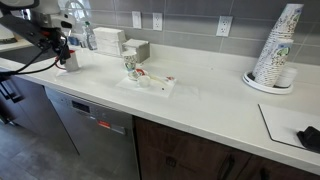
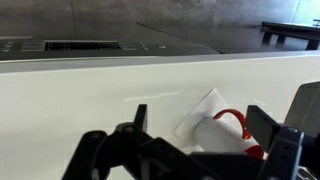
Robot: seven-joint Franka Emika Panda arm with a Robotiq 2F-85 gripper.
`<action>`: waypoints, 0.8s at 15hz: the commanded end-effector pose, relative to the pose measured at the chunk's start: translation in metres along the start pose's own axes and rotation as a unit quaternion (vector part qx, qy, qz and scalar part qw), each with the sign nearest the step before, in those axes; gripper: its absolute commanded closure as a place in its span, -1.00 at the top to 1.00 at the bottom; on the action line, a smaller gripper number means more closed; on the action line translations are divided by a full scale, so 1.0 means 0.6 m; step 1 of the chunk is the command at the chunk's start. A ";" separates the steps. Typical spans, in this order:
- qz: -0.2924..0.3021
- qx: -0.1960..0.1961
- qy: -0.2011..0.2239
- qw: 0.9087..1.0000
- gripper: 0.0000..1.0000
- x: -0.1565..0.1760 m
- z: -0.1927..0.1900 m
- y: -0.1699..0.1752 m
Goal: Pull the serviette to the right
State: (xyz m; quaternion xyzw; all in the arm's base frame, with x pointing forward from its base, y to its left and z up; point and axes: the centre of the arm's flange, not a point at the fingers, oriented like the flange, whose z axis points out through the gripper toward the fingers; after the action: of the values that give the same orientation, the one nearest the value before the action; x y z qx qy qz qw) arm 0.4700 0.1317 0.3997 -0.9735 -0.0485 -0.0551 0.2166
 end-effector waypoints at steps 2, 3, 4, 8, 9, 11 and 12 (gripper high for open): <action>0.043 0.050 -0.005 0.998 1.00 0.034 0.054 0.006; 0.056 0.064 -0.002 0.996 0.50 0.043 0.069 0.007; 0.067 0.077 -0.001 0.995 0.46 0.049 0.081 0.008; 0.105 0.113 0.021 0.988 -0.16 0.079 0.133 0.009; 0.110 0.118 0.028 0.986 -0.34 0.086 0.146 0.007; 0.118 0.121 0.045 0.985 -0.61 0.100 0.171 0.003; 0.120 0.121 0.050 0.984 -0.78 0.106 0.181 0.000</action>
State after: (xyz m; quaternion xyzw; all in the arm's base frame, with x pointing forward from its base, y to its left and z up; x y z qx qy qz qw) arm 0.5232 0.1682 0.3314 -0.9407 0.0644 -0.0530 0.3289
